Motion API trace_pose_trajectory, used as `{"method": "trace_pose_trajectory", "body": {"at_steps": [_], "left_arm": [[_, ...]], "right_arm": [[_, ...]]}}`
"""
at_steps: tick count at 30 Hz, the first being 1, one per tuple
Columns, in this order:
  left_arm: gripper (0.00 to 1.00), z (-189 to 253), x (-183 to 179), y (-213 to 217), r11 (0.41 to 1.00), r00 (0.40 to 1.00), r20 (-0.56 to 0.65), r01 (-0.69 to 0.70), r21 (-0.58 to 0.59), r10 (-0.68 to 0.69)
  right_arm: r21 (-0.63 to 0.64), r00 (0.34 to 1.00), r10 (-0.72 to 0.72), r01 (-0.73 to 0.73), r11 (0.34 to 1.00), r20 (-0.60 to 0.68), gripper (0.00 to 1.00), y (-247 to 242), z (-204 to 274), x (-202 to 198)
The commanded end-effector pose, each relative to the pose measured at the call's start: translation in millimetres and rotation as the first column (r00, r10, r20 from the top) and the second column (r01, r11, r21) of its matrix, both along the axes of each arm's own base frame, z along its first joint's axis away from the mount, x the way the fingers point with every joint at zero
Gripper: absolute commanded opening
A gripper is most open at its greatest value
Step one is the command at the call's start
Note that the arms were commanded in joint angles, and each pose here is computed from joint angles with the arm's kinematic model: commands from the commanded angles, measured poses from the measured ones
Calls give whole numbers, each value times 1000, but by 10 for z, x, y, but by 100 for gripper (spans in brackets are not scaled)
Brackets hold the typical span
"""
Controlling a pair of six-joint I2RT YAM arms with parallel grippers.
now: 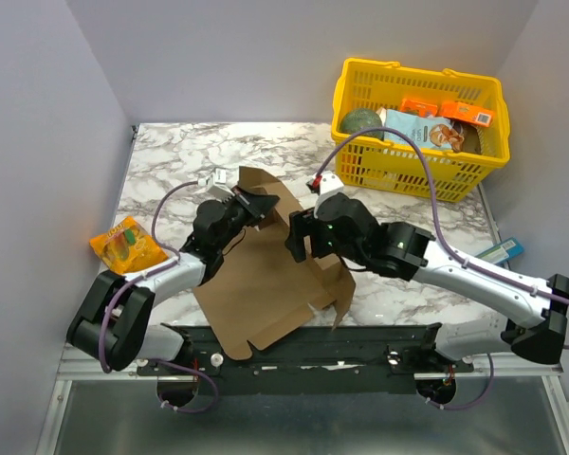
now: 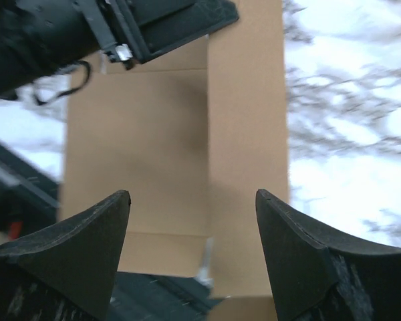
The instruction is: Fold the paper box
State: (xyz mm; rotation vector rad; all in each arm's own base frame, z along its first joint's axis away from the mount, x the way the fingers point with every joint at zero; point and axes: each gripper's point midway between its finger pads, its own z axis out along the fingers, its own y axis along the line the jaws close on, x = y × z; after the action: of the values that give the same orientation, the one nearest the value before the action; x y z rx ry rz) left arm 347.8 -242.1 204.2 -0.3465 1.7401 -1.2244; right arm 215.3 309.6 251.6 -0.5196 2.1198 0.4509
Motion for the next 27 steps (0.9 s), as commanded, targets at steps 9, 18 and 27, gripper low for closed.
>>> {"method": "trace_pose_trajectory", "body": {"at_steps": [9,18,27], "left_arm": [[0,333,128,581,945,926,190,-325,-46,328],[0,379,60,688,926,896,234,-369,-79,377],[0,299,-15,700,930,892,261,-353,-106,369]], "right_arm": [[647,929,140,126,752,-343,80,549,216,-557],[733,913,-112,384,561,-392,80,478,41,-43],[742,826,-299,561,367,-477,76,304,-109,360]]}}
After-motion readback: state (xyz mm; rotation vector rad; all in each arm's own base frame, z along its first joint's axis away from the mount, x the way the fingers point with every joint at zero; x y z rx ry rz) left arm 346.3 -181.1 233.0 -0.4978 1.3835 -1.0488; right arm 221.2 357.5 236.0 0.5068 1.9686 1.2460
